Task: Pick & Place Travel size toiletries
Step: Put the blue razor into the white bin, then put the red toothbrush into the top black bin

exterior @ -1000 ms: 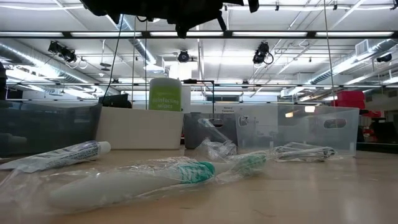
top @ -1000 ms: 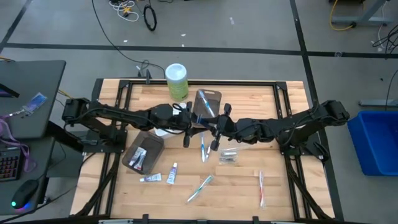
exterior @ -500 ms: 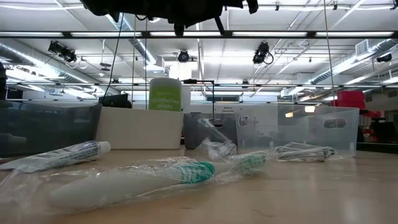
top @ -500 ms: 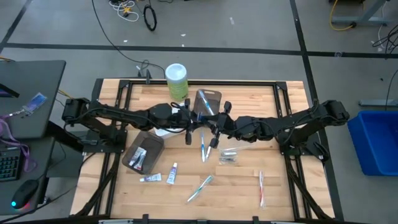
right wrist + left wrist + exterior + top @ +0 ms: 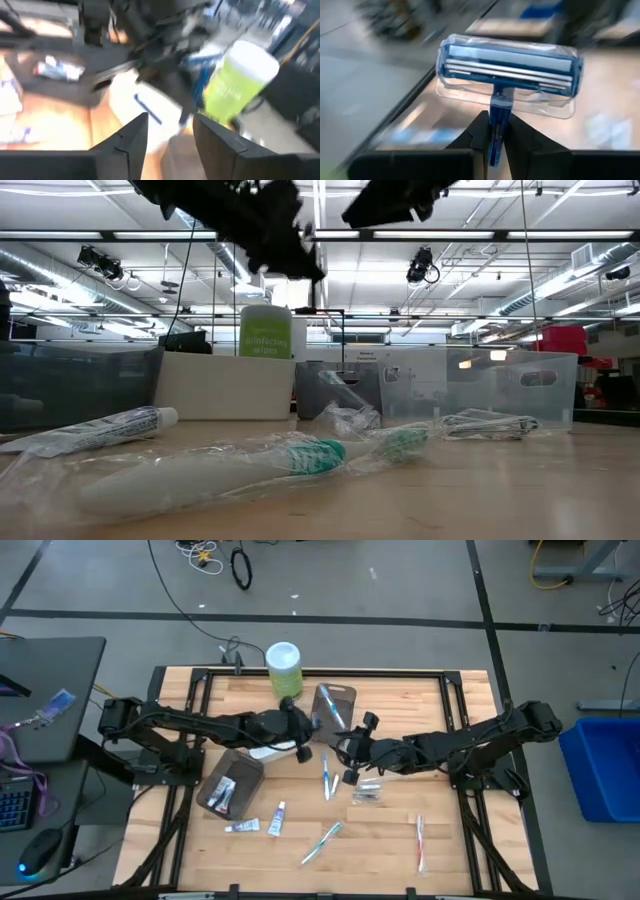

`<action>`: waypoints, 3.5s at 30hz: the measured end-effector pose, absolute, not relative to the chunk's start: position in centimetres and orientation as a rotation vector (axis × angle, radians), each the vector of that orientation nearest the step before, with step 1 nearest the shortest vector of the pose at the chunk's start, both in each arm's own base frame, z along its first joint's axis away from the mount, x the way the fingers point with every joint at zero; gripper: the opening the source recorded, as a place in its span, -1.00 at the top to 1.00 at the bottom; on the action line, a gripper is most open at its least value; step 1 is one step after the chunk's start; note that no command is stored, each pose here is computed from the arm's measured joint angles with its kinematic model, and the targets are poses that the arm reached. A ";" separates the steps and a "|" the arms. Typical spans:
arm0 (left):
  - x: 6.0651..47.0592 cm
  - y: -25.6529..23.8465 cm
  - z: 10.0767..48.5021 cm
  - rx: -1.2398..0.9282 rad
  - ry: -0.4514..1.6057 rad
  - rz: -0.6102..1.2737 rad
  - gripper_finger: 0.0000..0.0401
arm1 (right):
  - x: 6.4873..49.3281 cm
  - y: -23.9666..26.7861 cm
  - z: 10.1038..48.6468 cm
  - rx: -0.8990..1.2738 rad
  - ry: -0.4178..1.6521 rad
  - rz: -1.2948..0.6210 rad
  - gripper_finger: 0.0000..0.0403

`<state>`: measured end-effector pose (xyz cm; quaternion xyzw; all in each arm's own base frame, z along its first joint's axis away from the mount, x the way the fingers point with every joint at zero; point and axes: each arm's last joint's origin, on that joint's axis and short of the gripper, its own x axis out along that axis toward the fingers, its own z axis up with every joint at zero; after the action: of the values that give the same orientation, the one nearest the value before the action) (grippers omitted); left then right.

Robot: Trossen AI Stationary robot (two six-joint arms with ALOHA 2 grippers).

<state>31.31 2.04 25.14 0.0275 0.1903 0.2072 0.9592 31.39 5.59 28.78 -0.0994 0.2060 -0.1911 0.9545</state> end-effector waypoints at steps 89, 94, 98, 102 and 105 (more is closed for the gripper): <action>28.7 8.0 21.3 -0.163 0.709 0.489 0.34 | 21.3 16.1 14.4 1.010 1.544 -0.783 0.93; 28.8 8.0 21.4 -0.162 0.689 0.490 0.34 | 22.7 14.9 18.9 0.950 1.227 -0.614 0.92; 29.1 8.1 21.7 -0.161 0.647 0.491 0.34 | 23.7 13.0 22.3 0.681 0.816 -0.536 0.92; 29.2 8.1 21.8 -0.146 0.634 0.485 0.34 | 25.1 10.8 24.4 0.352 0.449 -0.672 0.92; 29.1 8.1 21.8 -0.112 0.646 0.474 0.34 | 26.6 8.7 25.4 0.214 0.223 -0.885 0.92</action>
<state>29.14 8.12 21.80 -0.0547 0.3142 0.2307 0.9193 26.57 8.72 25.36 0.1029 0.1073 -0.4267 0.8921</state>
